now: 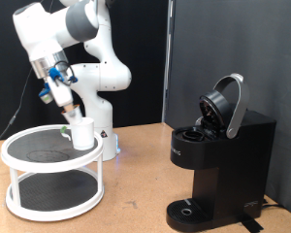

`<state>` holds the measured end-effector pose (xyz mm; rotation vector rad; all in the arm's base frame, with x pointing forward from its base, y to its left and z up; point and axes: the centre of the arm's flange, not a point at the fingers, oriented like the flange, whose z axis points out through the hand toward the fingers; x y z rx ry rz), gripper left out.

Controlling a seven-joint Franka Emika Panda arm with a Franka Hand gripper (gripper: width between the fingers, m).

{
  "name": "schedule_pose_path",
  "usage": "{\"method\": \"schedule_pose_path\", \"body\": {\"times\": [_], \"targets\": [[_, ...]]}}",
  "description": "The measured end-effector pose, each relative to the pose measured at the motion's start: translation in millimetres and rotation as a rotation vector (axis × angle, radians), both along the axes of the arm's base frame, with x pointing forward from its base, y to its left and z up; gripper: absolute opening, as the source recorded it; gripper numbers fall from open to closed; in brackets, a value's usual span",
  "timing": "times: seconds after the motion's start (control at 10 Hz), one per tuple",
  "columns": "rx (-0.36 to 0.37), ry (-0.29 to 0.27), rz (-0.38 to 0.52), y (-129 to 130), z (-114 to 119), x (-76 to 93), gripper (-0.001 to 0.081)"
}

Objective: Make a cup of coffee with the keurig machine

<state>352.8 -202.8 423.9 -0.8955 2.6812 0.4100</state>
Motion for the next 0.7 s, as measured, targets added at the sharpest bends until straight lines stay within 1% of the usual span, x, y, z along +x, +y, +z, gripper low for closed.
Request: {"method": "schedule_pose_path", "body": {"times": [0.1, 0.2, 0.3, 0.4, 0.5, 0.6, 0.7], "targets": [[0.022, -0.005, -0.011, 13, 5, 8.5, 0.0398], [0.021, 0.011, -0.036, 27, 8, 16.2, 0.0398], [0.017, 0.024, -0.065, 33, 11, 20.2, 0.0398], [0.017, 0.021, -0.051, 32, 10, 19.3, 0.0398], [0.075, 0.021, -0.03, 35, 10, 17.8, 0.0398], [0.168, -0.006, -0.014, 41, 14, 21.2, 0.0398], [0.255, -0.027, 0.004, 50, 21, 29.1, 0.0398]]}}
